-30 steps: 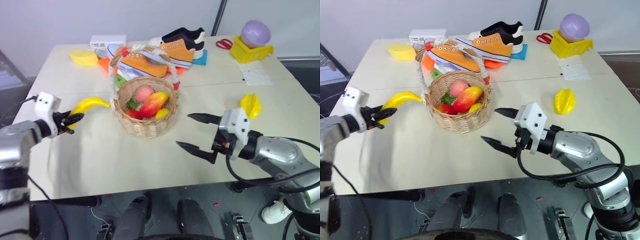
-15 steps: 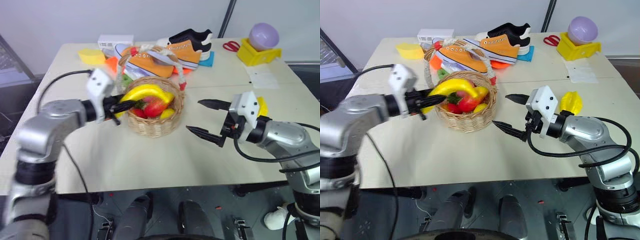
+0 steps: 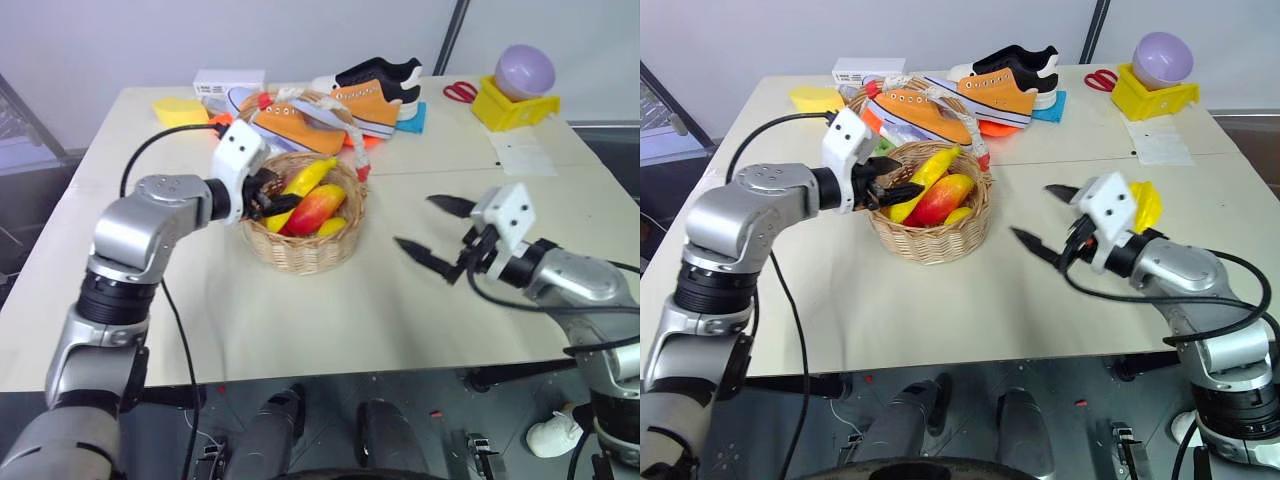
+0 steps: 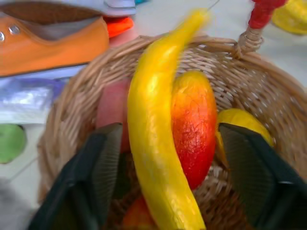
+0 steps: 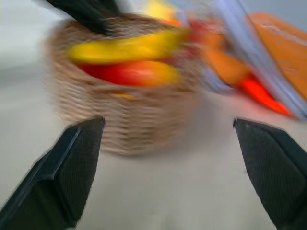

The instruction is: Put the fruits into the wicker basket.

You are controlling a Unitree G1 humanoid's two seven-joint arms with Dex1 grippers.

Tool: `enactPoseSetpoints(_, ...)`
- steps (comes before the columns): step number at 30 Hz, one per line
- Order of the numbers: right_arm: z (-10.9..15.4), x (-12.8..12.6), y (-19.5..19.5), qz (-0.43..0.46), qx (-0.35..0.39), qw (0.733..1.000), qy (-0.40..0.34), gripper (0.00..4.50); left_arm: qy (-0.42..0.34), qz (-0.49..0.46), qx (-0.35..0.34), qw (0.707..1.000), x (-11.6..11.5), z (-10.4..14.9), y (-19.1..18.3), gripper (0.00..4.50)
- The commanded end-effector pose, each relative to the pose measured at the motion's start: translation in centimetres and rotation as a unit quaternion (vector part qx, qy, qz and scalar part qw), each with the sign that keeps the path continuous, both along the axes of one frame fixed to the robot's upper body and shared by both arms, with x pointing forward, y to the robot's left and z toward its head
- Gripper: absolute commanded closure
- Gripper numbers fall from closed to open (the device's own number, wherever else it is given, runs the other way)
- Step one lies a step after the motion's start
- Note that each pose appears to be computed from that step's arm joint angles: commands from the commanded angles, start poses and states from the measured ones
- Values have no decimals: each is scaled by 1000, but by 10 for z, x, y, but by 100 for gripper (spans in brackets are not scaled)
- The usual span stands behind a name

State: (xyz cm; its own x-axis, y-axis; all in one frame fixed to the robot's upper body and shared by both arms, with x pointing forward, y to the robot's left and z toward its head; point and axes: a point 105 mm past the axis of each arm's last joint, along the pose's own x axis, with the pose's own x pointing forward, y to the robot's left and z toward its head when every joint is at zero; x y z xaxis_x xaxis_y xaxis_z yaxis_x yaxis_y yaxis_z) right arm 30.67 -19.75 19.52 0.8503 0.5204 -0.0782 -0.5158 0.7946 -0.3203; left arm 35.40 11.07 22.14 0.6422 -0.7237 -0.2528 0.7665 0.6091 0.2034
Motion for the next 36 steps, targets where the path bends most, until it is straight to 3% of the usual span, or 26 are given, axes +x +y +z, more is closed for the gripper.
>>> enactPoseSetpoints(1,-3,14,-59,-145,14,989,-11,0,-63,-140,-31,988,-45,22,-19,105)
enactPoseSetpoints(3,-12,22,-94,-236,24,971,-8,0,-56,-213,-46,974,-72,18,-31,105)
enactPoseSetpoints(8,-25,38,-130,-321,43,946,-4,0,-40,-269,-75,959,-94,10,-61,105)
enactPoseSetpoints(21,-44,63,-137,-343,104,933,21,0,-34,-273,-78,958,-98,3,-81,105)
enactPoseSetpoints(25,-41,62,-136,-339,130,932,16,131,-35,-267,-72,960,-96,2,-78,101)
enactPoseSetpoints(31,-36,60,-131,-334,131,933,6,449,-37,-259,-67,963,-92,0,-75,101)
enactPoseSetpoints(36,-8,51,-107,-269,109,956,-35,449,-34,-211,-67,975,-80,-4,-52,101)
